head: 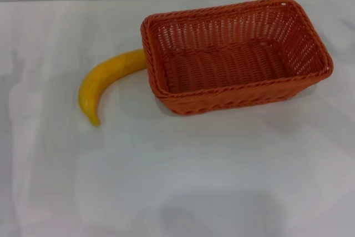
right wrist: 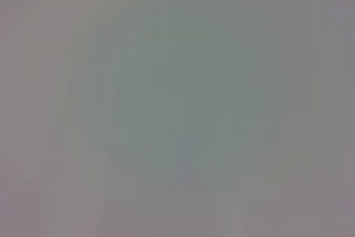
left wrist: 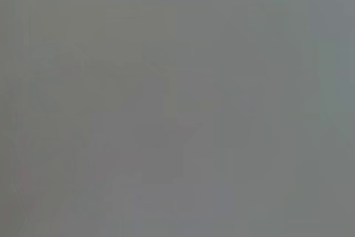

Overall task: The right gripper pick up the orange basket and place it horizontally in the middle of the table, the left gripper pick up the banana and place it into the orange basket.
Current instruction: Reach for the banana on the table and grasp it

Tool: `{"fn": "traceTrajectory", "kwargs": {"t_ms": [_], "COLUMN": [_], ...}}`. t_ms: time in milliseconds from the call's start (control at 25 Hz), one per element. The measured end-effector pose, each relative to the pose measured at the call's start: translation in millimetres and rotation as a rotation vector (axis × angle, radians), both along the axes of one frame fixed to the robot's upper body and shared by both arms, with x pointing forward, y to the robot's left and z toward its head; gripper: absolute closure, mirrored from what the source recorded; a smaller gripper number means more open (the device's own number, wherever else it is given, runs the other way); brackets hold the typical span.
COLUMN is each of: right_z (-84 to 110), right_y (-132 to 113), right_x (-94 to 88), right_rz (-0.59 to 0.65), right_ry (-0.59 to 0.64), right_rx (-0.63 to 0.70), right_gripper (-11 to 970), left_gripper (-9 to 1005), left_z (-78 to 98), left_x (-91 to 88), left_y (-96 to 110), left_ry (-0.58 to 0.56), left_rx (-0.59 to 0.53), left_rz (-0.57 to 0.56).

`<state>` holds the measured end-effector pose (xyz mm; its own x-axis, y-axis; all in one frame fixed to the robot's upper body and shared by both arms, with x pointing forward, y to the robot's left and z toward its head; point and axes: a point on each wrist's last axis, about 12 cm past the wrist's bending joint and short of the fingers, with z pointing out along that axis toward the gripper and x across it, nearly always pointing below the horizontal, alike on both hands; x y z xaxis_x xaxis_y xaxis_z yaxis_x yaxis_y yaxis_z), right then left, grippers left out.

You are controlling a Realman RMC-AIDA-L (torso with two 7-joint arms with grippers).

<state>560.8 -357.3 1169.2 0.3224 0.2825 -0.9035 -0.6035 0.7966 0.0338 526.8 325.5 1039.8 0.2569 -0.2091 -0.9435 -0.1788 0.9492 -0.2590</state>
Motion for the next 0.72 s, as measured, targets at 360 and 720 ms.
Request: {"fn": "traceTrajectory", "kwargs": {"t_ms": [360,720], "right_z": [-22.2,-32.9], "right_y": [-13.9,-18.6], "right_x": [-24.3,-24.7], "right_rz": [-0.04,-0.096], "right_ry": [0.037,0.078], "right_rx": [0.058,0.024], "right_gripper": [118,118], "left_gripper": [145,147], "left_z": [12.6,77.5], "left_x": [-12.5,12.7], "left_y": [18.7,17.8], "left_ry": [-0.231,-0.049], "left_rx": [-0.595,-0.678], "left_rz": [-0.266,-1.052]}}
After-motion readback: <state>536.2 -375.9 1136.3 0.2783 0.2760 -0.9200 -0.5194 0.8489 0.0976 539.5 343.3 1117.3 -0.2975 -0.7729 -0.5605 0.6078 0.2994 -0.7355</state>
